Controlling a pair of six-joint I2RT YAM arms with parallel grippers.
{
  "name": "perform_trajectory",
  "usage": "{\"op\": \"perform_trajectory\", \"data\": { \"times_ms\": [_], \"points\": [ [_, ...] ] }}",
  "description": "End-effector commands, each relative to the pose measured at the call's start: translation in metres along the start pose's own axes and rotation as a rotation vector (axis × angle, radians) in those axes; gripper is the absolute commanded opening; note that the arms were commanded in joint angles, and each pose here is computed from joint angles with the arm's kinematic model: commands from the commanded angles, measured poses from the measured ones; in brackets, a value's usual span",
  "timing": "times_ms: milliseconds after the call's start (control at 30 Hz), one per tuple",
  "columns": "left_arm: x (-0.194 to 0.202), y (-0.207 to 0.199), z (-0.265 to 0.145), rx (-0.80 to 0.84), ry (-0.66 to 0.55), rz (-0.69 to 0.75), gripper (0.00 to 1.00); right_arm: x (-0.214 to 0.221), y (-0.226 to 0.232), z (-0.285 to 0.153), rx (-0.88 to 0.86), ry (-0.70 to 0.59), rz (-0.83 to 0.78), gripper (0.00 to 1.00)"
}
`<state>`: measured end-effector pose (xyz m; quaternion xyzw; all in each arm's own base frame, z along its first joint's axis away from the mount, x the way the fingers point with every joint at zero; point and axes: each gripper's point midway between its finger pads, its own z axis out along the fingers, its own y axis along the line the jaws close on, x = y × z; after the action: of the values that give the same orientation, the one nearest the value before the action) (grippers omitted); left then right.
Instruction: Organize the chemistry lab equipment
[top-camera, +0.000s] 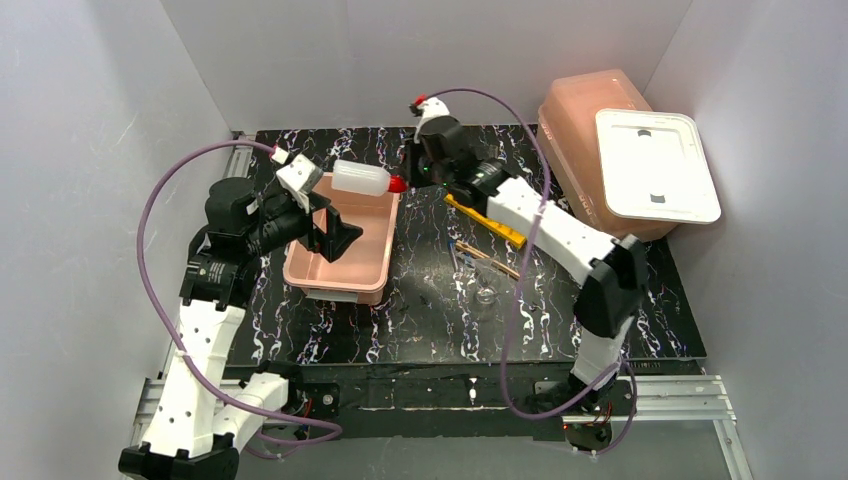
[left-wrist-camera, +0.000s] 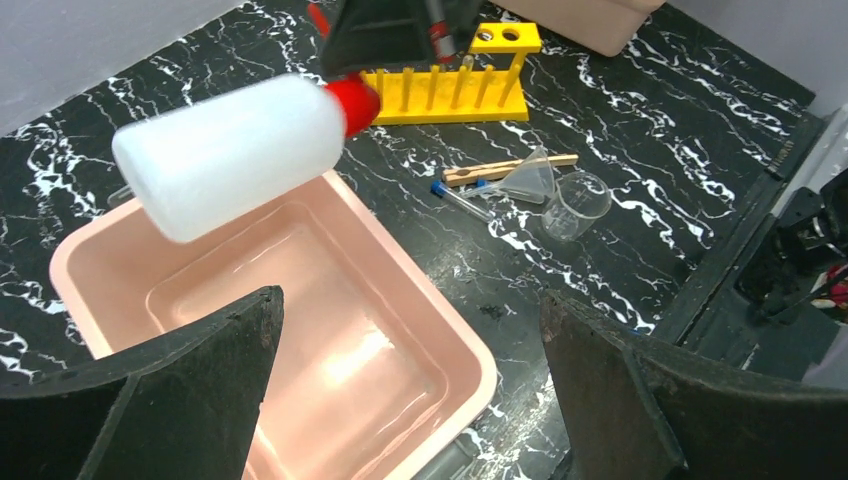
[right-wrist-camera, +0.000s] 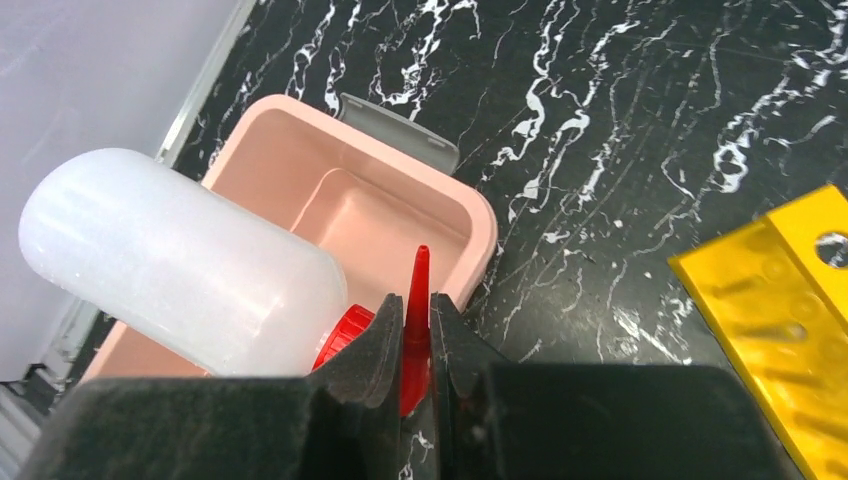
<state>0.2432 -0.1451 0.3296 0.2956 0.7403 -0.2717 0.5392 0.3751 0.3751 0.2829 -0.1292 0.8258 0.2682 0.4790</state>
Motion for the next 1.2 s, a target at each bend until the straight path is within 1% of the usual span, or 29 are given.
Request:
{"op": "perform_trajectory", "data": {
  "times_ms": [0, 233, 367, 400, 433, 533, 600, 667, 800, 867, 1033, 1100, 1167],
  "points": [
    [-0.004, 0.000, -0.016, -0.049, -0.001, 0.059, 1.00, 0.020, 0.010, 0.026, 0.019, 0.093, -0.087, 0.01],
    [0.005, -0.006, -0.019, -0.016, 0.018, 0.091, 0.99, 0.040, 0.016, 0.063, 0.026, 0.132, -0.138, 0.01],
    [0.010, -0.009, -0.017, 0.005, 0.029, 0.096, 1.00, 0.048, 0.013, 0.073, 0.053, 0.144, -0.161, 0.01],
    [0.011, -0.009, -0.017, 0.010, 0.031, 0.098, 0.99, 0.049, 0.013, 0.075, 0.058, 0.144, -0.168, 0.03],
    [0.013, -0.010, -0.016, 0.016, 0.033, 0.099, 0.99, 0.049, 0.014, 0.076, 0.060, 0.143, -0.172, 0.08],
    [0.017, -0.011, -0.015, 0.029, 0.045, 0.095, 1.00, 0.047, 0.020, 0.077, 0.048, 0.136, -0.181, 0.12],
    [0.018, -0.010, -0.014, 0.031, 0.048, 0.097, 0.99, 0.042, 0.024, 0.075, 0.035, 0.125, -0.179, 0.19],
    [0.020, -0.010, -0.013, 0.032, 0.053, 0.099, 1.00, 0.034, 0.027, 0.071, 0.027, 0.108, -0.176, 0.29],
    [0.024, -0.009, -0.011, 0.033, 0.062, 0.096, 1.00, 0.012, 0.034, 0.057, 0.004, 0.055, -0.177, 0.42],
    [0.025, -0.009, -0.011, 0.037, 0.065, 0.092, 0.99, 0.002, 0.036, 0.049, -0.009, 0.033, -0.178, 0.46],
    [0.027, -0.008, -0.010, 0.033, 0.072, 0.090, 1.00, -0.020, 0.038, 0.020, -0.026, -0.010, -0.162, 0.45],
    [0.029, -0.007, -0.009, 0.032, 0.077, 0.091, 0.99, -0.031, 0.032, -0.005, -0.024, -0.043, -0.154, 0.43],
    [0.033, -0.007, -0.008, 0.035, 0.089, 0.082, 0.99, -0.028, 0.016, -0.025, -0.003, -0.048, -0.135, 0.41]
  ]
}}
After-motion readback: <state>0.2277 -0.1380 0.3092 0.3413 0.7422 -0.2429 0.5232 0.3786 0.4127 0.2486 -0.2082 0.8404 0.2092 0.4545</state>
